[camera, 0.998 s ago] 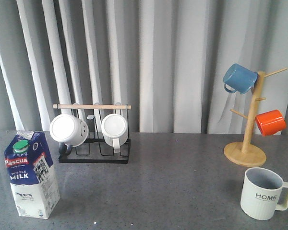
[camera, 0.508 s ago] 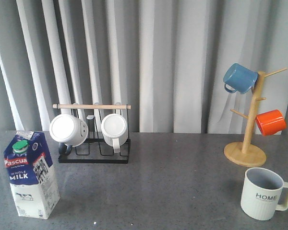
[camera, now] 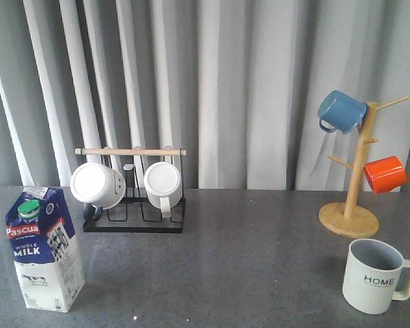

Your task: Place milk next to cup

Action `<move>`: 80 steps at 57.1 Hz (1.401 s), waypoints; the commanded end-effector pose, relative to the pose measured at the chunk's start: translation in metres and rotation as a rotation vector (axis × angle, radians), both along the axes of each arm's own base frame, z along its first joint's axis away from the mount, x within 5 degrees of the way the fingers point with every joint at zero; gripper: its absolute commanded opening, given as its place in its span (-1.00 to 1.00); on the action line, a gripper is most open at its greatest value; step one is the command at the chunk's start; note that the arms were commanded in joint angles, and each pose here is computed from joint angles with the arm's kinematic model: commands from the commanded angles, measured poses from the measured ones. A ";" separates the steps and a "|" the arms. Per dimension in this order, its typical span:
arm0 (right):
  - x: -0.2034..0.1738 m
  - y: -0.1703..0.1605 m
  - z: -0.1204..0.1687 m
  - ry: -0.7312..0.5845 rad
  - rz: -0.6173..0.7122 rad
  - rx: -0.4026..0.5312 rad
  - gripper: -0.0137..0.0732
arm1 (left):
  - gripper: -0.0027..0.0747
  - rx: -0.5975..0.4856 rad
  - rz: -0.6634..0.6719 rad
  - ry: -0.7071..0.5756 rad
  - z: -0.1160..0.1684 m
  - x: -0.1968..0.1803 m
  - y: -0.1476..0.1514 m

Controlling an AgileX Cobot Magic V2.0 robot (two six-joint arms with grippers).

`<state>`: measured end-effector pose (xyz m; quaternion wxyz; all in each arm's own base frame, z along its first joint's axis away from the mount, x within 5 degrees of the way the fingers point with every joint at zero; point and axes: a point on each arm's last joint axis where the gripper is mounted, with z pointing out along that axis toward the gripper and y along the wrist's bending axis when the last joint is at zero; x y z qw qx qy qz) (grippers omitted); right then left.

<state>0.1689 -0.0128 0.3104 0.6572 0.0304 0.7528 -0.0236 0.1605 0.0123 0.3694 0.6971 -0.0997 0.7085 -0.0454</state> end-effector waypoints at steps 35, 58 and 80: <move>0.034 -0.005 0.029 -0.101 -0.025 -0.003 0.57 | 0.12 0.053 -0.016 -0.002 0.041 0.061 0.002; 0.039 -0.005 0.027 -0.110 -0.035 0.029 0.95 | 0.61 0.045 -0.012 -0.004 0.042 0.060 0.002; 0.041 -0.009 0.018 -0.057 -0.038 -0.025 0.64 | 0.45 0.045 -0.012 -0.004 0.042 0.060 0.002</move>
